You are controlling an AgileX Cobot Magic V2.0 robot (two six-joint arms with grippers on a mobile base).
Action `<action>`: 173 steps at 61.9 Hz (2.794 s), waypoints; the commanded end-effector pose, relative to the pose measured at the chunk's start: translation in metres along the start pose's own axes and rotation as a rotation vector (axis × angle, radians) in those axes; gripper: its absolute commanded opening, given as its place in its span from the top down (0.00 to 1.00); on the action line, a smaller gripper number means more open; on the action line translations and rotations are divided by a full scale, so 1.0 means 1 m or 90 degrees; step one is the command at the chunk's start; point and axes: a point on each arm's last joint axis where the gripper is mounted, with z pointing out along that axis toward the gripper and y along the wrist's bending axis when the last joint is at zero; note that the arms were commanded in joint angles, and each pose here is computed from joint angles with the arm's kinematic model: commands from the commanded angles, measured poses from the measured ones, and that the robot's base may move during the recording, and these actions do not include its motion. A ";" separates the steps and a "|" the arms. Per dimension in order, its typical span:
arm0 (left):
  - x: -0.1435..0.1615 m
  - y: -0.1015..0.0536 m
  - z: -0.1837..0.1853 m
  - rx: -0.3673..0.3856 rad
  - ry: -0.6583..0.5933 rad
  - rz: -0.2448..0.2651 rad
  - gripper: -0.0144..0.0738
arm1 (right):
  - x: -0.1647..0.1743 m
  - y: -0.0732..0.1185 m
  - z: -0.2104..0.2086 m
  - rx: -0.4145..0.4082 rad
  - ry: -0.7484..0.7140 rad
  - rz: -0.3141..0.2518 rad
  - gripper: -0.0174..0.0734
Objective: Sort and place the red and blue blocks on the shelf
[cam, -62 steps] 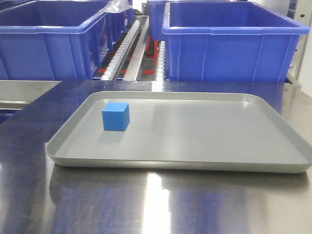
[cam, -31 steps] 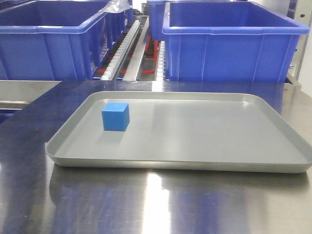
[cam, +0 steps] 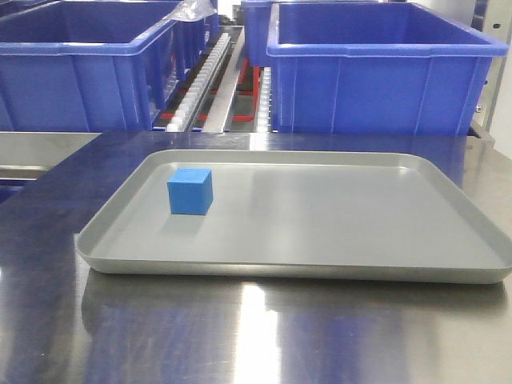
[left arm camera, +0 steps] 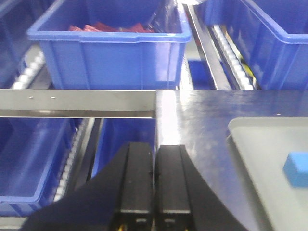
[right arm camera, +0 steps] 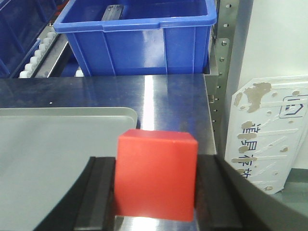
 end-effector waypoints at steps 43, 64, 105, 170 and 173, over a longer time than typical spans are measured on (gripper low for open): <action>-0.065 -0.012 0.075 0.003 0.062 -0.004 0.70 | -0.016 0.001 -0.003 -0.001 -0.067 -0.005 0.75; -0.055 -0.014 0.082 0.009 0.117 -0.089 0.70 | -0.016 0.001 -0.003 -0.001 -0.067 -0.005 0.75; -0.060 -0.030 0.108 0.019 0.265 -0.123 0.25 | -0.016 0.001 -0.003 -0.001 -0.067 -0.005 0.75; -0.024 -0.181 0.201 0.196 0.450 -0.031 0.25 | -0.016 0.001 -0.003 -0.001 -0.067 -0.005 0.75; -0.022 -0.182 0.202 0.196 0.454 -0.030 0.25 | -0.016 0.001 -0.003 -0.001 -0.067 -0.005 0.75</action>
